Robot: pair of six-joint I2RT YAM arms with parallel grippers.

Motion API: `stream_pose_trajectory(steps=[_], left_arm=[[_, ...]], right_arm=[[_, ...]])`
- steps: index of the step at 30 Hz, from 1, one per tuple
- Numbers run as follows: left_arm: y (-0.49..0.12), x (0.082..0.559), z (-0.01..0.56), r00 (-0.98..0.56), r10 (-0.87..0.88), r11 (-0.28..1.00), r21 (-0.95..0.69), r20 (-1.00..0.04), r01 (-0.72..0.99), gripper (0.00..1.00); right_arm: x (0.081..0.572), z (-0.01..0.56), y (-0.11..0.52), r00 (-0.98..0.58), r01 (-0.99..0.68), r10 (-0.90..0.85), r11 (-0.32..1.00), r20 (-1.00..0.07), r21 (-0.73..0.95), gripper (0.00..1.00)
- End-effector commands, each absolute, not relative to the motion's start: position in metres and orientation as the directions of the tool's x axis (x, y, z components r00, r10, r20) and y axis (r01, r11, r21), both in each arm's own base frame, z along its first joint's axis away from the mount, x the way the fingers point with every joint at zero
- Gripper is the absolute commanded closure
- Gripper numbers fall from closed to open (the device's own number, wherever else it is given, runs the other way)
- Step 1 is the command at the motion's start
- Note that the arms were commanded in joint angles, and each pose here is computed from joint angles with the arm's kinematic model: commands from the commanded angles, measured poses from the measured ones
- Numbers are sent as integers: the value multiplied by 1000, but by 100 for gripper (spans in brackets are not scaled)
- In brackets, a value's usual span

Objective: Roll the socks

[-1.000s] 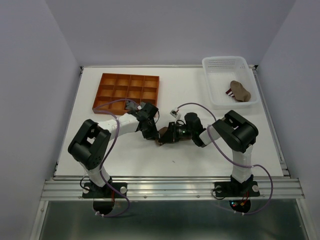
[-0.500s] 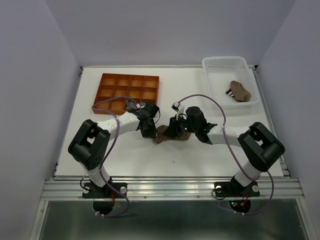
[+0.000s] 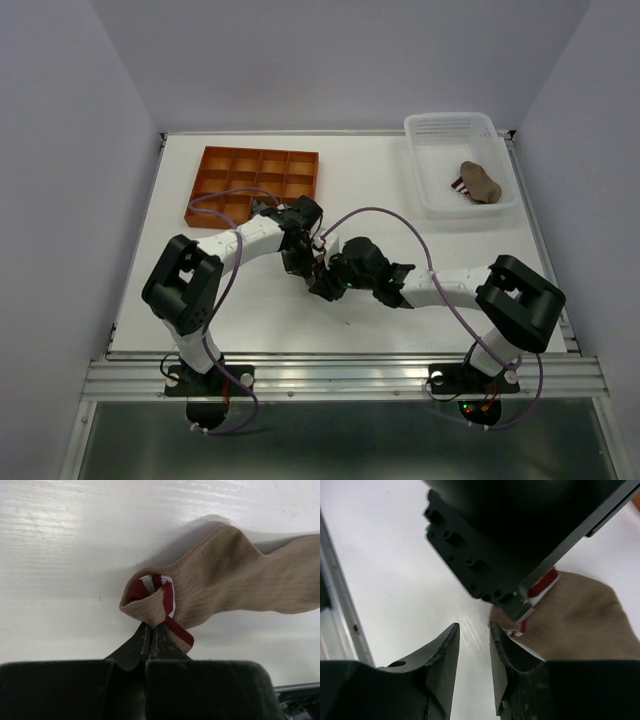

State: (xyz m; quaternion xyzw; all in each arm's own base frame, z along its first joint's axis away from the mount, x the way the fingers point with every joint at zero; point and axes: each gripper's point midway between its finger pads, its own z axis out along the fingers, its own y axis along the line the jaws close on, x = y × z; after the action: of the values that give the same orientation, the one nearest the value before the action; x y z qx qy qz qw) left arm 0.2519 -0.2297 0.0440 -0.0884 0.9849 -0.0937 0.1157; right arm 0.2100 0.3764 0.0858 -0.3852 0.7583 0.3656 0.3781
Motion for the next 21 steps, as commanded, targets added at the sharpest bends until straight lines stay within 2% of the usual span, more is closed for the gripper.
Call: stream_pose_trajectory(steps=[1, 5, 11, 21], left_arm=[[-233, 246, 52, -973, -146, 974, -196, -178, -111, 100], [-231, 242, 48, -977, -141, 978, -174, -160, -112, 100], [-231, 238, 45, -979, -140, 980, -162, -145, -116, 100], [-232, 240, 45, -980, -137, 982, -152, -142, -115, 100]], right_arm=[[229, 92, 386, -315, -871, -345, 474, -884, 125, 64], [236, 85, 385, -295, -853, -385, 518, -874, 60, 64], [234, 75, 391, -238, -859, -452, 511, -860, -32, 65], [212, 77, 391, -234, -868, -462, 496, -855, -31, 65]])
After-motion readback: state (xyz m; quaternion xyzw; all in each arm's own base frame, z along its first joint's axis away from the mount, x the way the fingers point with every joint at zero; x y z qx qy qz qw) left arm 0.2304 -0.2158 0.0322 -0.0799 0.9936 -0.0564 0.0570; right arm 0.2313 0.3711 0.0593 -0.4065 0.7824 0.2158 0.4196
